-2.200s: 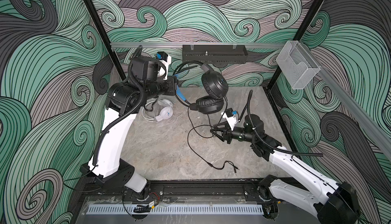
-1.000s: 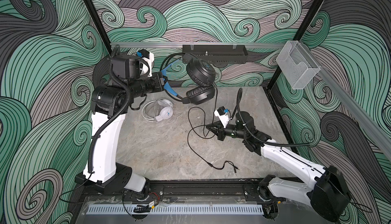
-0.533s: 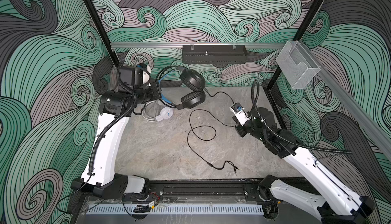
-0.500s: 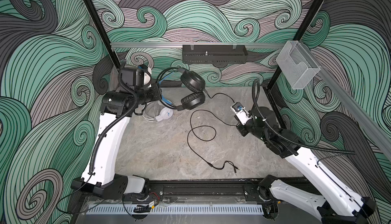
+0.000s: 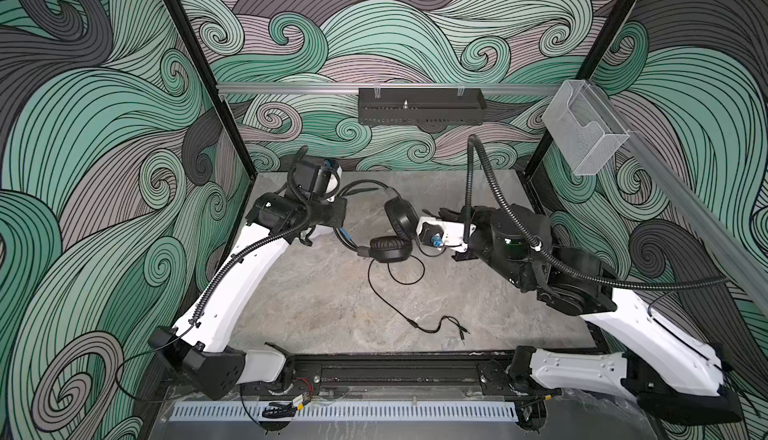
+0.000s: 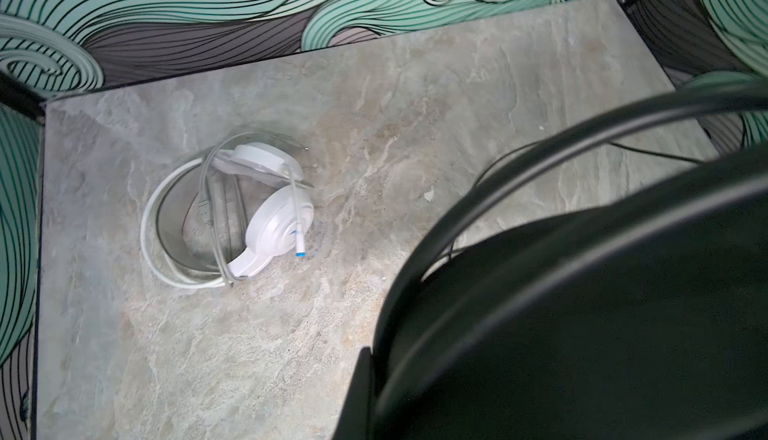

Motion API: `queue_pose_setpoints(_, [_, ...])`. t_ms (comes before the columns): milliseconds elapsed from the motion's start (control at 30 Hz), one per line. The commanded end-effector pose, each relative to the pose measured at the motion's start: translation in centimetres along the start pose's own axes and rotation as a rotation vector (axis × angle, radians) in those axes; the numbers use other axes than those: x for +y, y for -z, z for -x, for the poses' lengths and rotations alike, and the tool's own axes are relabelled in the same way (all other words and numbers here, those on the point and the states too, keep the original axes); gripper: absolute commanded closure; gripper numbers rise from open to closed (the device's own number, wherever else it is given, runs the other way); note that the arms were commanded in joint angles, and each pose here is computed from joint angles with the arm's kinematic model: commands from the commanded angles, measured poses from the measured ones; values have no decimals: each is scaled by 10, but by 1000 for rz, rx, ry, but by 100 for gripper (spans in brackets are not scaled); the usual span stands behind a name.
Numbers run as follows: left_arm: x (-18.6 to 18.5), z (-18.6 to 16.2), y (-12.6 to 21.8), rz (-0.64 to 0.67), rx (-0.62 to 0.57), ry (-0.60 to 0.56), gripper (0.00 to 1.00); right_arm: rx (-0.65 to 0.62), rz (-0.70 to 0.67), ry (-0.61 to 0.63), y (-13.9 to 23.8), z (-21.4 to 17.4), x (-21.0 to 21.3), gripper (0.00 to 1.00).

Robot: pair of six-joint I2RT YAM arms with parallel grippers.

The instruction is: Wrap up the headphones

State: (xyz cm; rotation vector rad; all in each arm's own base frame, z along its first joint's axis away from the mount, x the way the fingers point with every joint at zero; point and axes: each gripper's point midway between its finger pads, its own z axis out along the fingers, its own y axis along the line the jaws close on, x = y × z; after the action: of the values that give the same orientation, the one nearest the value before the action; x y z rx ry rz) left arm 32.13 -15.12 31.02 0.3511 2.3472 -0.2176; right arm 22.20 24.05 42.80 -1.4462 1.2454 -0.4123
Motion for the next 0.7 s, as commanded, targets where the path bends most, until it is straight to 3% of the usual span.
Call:
queue_pose_setpoints(0, [-23,22,18,-54,-128,-101,100,-64,24,69,4,22,-5,100])
queue_pose_setpoints(100, [-37,11,13,-87,-108,-147,100,-88,38,50,1,32,-8,100])
queue_pose_setpoints(300, [-74,3,22,-190,-152,-259,100,13,61,68,-29,24,7,100])
queue_pose_setpoints(667, [-107,4,52,-377,-243,-272,100,169,44,-214,-54,-27,-3,100])
